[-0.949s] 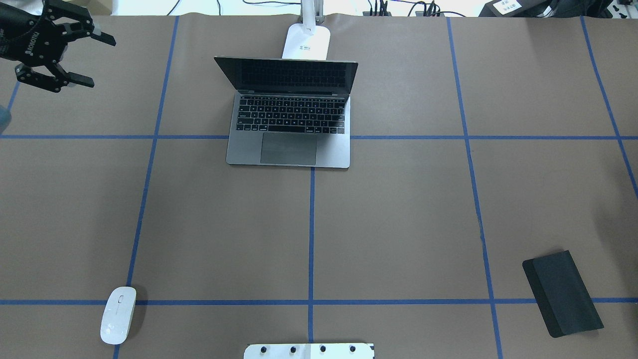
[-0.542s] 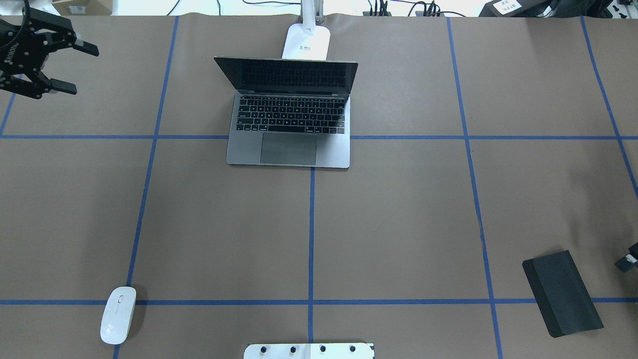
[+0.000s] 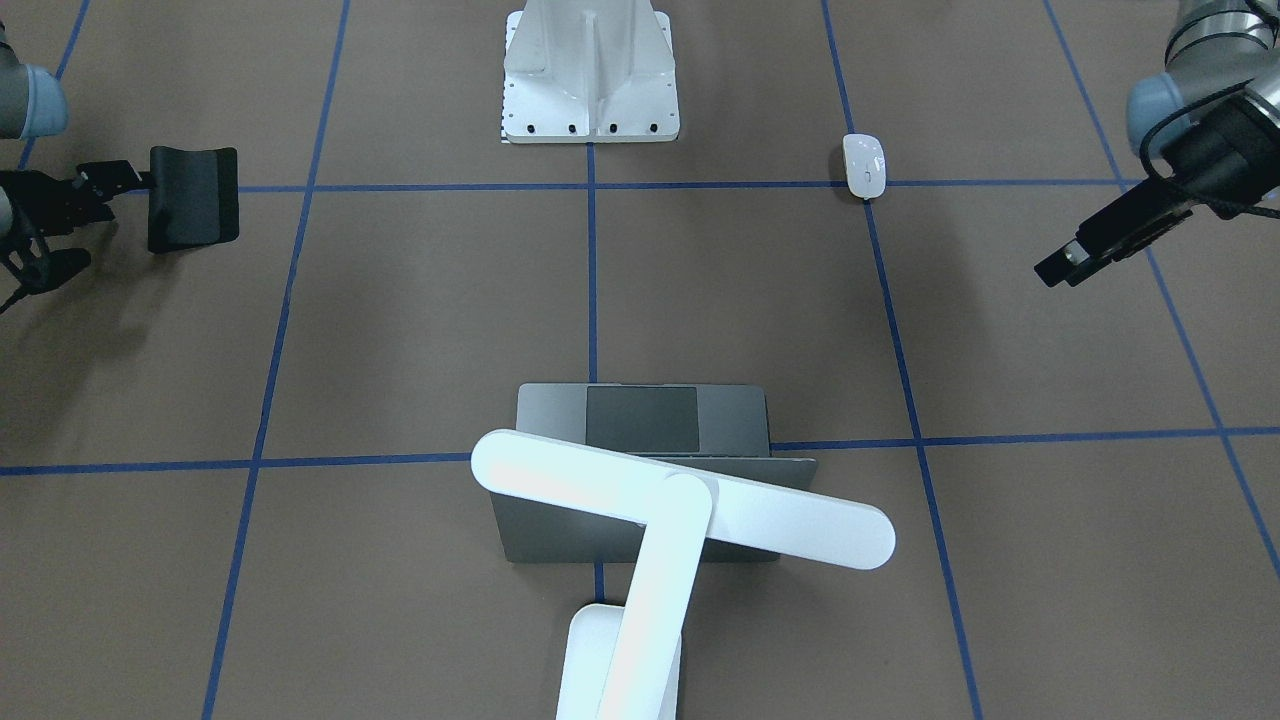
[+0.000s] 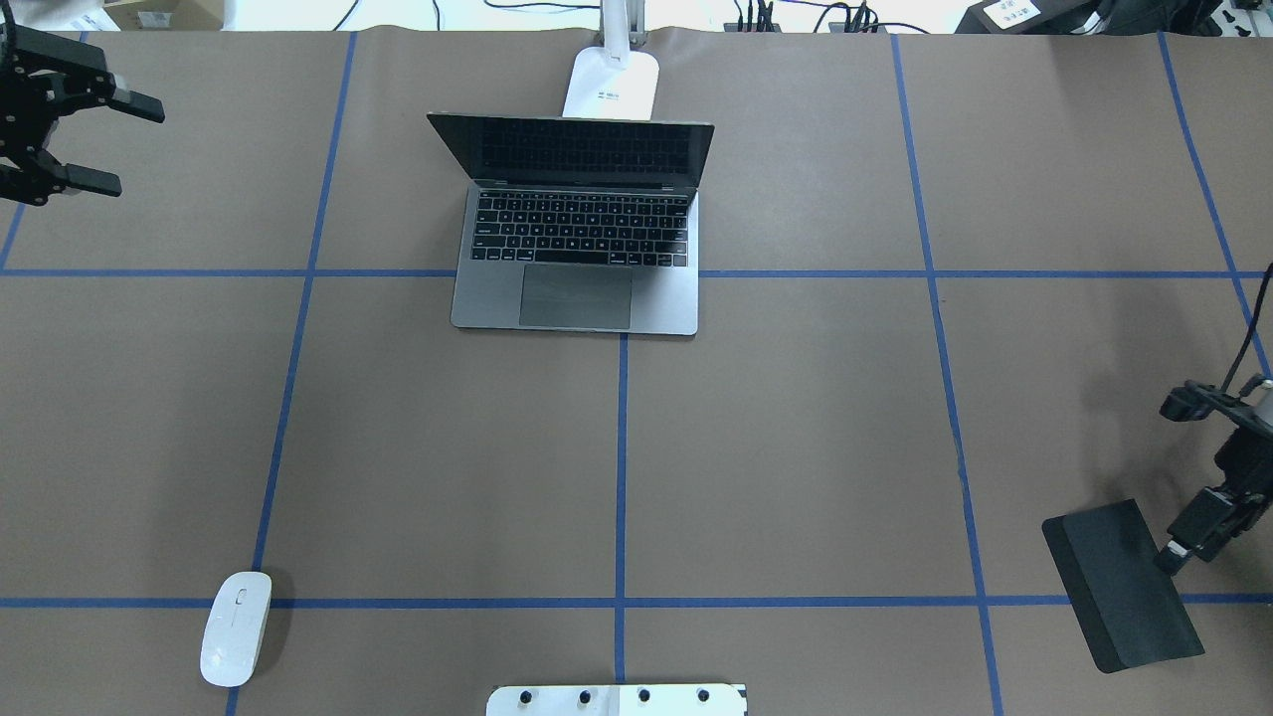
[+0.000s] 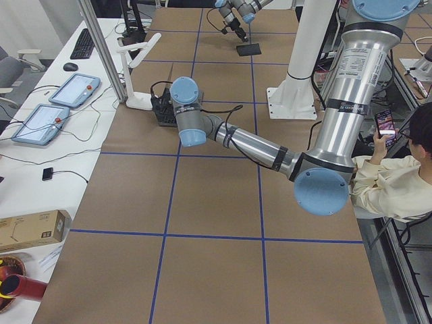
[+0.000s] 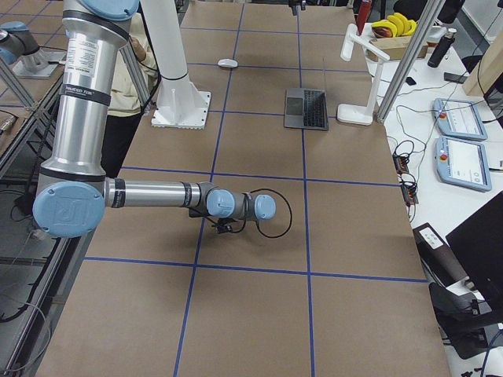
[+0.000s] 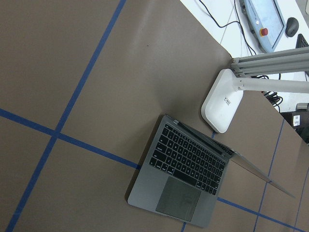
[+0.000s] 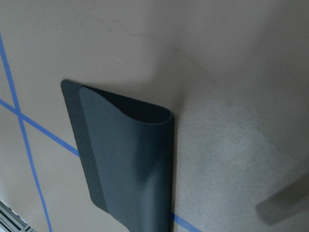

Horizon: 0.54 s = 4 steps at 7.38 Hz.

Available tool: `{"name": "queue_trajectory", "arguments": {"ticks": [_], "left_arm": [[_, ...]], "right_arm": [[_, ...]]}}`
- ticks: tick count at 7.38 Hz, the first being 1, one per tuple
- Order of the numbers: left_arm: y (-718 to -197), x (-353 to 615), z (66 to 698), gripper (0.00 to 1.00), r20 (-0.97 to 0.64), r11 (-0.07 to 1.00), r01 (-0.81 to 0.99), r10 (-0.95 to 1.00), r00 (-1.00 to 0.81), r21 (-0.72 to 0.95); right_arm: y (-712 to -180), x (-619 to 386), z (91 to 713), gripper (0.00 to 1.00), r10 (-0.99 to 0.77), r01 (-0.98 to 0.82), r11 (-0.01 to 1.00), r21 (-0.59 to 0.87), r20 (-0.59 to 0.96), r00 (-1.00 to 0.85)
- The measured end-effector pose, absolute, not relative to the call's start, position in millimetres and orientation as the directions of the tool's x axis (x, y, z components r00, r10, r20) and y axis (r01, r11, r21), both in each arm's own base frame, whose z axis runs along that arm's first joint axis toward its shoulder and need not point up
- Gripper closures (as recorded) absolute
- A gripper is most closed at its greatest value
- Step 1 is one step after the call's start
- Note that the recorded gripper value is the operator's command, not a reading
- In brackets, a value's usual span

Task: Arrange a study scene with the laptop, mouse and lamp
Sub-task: 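Grasp the edge of the dark grey mouse pad with the right gripper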

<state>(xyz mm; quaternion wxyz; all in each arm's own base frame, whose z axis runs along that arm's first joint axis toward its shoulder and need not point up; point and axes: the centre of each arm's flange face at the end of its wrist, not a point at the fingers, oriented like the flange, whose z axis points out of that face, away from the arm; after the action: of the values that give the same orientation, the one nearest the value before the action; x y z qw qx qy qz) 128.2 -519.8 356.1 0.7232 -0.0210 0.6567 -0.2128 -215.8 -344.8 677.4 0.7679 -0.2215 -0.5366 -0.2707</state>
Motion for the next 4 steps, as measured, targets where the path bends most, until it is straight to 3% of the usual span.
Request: {"name": "queue_trajectory", "arguments": {"ticks": [3,4], "left_arm": [[-515,126,357,0.00,-0.942,0.911,0.276,-0.331,0.049,-0.306],[-514,126,357,0.00,-0.943,0.912,0.275,-0.330,0.049,-0.305]], "right_arm": [[-349,-241,661,0.00,-0.184,0.669,0.740,-0.071,0.935,0.303],[-351,-243,658,0.07,-0.187,0.670,0.739,-0.069,0.935,0.303]]}}
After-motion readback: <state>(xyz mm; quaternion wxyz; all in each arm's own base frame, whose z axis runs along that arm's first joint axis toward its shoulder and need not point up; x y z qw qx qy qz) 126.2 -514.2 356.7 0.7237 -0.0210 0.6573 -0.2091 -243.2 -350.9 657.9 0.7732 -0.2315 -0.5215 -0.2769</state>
